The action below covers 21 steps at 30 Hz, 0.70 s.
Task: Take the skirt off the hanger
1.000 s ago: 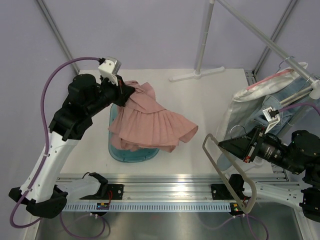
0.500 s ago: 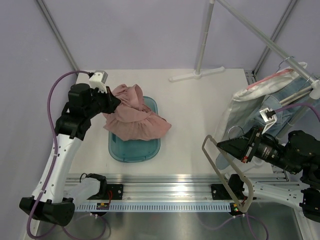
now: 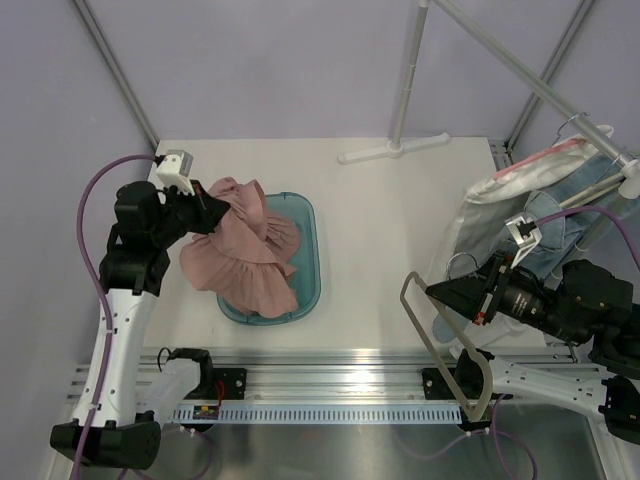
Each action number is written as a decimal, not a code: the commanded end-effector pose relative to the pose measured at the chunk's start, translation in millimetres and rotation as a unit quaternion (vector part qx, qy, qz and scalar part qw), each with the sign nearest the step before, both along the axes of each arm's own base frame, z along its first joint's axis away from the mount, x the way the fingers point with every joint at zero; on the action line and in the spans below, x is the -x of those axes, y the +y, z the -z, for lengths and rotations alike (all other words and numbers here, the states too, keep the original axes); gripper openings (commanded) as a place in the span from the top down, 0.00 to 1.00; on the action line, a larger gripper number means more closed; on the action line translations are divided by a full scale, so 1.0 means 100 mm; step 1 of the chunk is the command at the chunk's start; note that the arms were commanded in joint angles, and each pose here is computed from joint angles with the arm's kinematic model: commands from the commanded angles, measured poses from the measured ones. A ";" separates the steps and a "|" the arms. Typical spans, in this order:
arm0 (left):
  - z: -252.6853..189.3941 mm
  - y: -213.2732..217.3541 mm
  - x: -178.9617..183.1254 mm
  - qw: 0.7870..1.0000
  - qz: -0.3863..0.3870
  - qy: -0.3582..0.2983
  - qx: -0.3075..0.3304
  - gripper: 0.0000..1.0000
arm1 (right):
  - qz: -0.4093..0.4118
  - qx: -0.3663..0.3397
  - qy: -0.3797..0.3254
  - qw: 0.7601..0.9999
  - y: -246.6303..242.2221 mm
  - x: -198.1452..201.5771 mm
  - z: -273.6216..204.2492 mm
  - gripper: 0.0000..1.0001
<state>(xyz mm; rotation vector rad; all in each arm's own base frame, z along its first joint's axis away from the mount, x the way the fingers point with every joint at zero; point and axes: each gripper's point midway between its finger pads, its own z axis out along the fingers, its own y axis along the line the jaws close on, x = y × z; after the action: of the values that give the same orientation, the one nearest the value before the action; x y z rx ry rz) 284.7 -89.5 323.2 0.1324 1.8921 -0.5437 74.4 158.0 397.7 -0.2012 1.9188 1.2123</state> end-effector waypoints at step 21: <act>1.01 -0.87 0.04 0.973 0.148 0.117 0.132 1.00 | 0.007 -0.015 0.003 1.000 0.18 -0.10 -0.02 1.00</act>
<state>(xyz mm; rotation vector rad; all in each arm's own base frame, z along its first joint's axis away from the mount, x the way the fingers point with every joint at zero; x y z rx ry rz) 277.4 -176.5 238.3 0.2127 2.0082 -1.0398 78.0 166.9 388.0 -0.1914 1.9379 1.2111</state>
